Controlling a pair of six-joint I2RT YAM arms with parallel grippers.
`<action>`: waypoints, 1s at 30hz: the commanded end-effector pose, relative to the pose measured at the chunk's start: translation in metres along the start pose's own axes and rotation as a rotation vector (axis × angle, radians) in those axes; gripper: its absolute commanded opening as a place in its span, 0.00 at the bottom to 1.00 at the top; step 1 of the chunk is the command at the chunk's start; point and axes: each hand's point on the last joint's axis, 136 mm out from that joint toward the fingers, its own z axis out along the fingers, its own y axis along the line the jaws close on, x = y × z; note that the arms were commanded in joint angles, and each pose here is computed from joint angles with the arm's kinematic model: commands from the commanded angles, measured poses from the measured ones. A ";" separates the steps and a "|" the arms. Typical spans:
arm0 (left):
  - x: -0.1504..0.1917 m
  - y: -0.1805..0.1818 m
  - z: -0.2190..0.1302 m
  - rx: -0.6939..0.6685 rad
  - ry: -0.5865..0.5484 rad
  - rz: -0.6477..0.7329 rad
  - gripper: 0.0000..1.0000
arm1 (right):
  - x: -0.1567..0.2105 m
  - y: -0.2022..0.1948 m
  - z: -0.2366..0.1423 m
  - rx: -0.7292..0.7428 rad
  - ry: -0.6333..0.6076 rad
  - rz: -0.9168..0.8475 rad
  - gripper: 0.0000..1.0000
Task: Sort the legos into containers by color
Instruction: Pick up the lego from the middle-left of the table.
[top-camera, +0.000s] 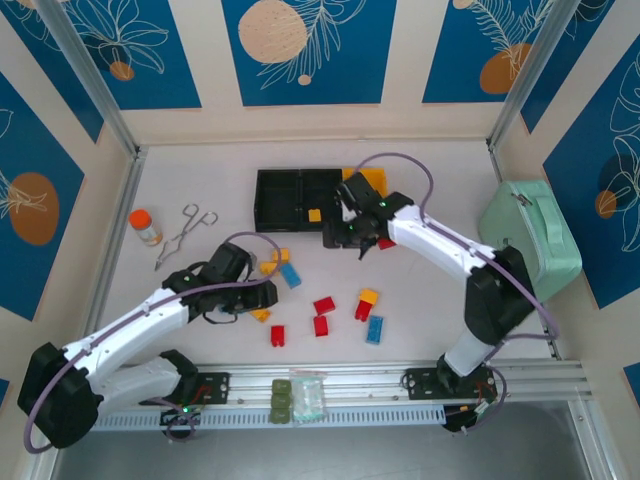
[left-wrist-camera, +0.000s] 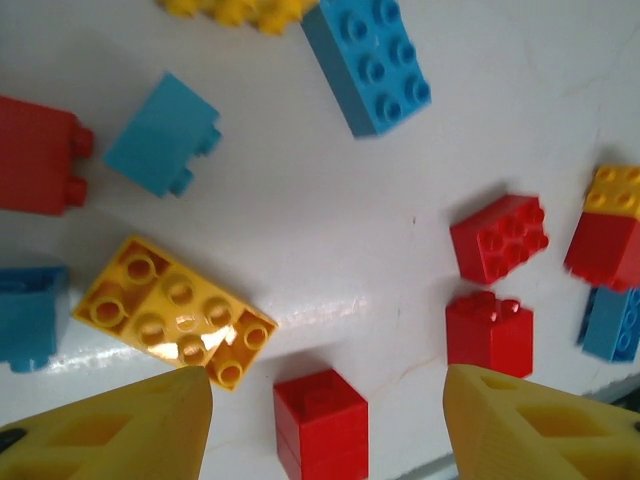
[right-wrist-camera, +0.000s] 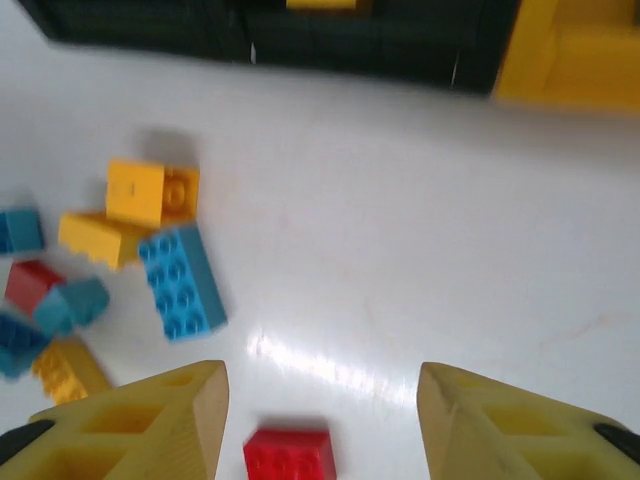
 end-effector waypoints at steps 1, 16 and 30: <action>0.022 -0.002 -0.003 -0.040 0.099 0.053 0.62 | 0.029 0.017 -0.015 -0.164 0.011 -0.004 0.57; 0.064 -0.011 0.047 -0.173 0.270 0.155 0.67 | 0.140 -0.013 -0.023 -0.262 0.093 0.068 0.59; 0.037 -0.016 0.042 -0.221 0.142 0.201 0.24 | 0.146 -0.011 -0.014 -0.249 0.097 0.074 0.58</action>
